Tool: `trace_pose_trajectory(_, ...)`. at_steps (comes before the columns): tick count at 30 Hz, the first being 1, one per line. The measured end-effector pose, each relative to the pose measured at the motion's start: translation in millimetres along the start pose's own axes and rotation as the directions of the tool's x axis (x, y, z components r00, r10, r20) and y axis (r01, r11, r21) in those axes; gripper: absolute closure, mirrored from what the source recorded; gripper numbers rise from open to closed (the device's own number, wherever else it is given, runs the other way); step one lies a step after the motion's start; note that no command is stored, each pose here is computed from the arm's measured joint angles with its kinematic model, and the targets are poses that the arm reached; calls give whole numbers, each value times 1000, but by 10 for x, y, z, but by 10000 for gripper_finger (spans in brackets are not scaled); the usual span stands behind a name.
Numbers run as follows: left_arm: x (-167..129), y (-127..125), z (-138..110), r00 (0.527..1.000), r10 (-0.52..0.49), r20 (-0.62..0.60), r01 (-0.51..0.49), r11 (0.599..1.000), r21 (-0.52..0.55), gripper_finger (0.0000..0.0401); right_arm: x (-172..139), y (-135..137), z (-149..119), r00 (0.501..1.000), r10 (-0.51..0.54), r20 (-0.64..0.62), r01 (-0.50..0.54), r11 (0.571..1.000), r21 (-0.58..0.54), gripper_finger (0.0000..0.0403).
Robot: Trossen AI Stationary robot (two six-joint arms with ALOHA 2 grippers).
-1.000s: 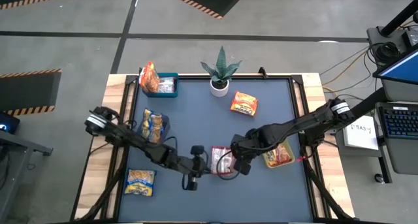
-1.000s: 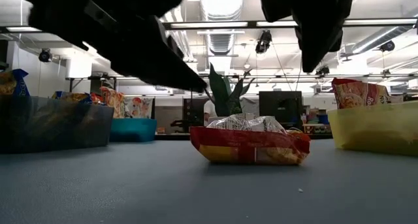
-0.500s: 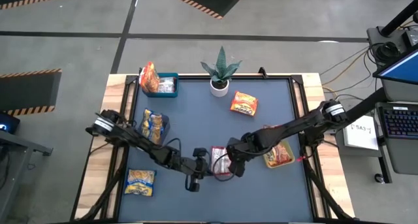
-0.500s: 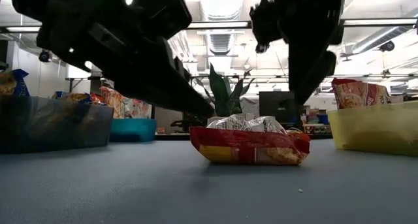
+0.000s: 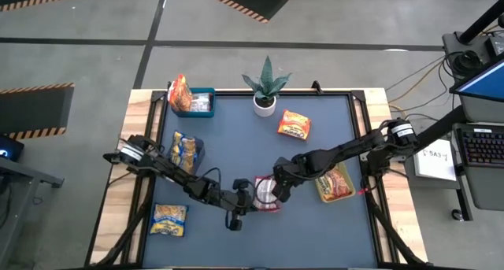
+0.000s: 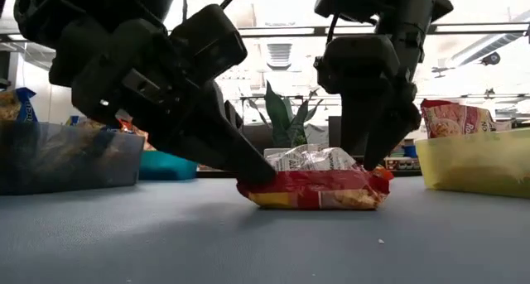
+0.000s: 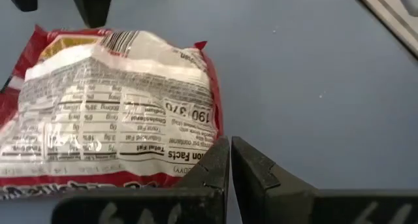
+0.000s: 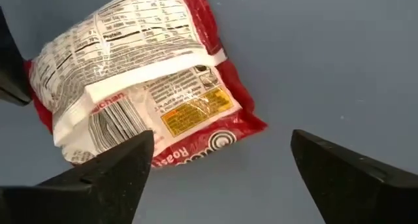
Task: Sort Maruchan noodles
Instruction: Put the red noodle pack into the yellow bin
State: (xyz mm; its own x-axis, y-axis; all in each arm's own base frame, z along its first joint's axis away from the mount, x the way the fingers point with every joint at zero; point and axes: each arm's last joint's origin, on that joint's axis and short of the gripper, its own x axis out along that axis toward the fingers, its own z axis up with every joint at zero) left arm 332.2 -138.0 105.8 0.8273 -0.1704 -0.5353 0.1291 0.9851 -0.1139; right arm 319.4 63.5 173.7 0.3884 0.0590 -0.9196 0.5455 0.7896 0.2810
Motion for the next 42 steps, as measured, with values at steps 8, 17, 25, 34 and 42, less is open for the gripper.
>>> trace_pose_trajectory(8,109,61,-185,999,22,-38,-24,997,-75,401,116,-35,-9,994,104,45,-106,993,43,48)
trace_pose_trajectory(17,228,67,-298,1000,15,-1,-15,994,-104,401,155,54,49,940,304,154,-309,951,10,49)
trace_pose_trajectory(25,228,68,-305,1000,13,-8,-14,995,-99,401,128,112,101,908,365,206,-367,930,-32,80)
trace_pose_trajectory(34,227,67,-305,1000,11,-3,-11,996,-92,401,136,110,100,910,358,210,-359,933,-32,179)
trace_pose_trajectory(42,229,62,-288,1000,3,18,-1,996,-85,401,133,118,93,908,365,204,-363,931,-47,258)
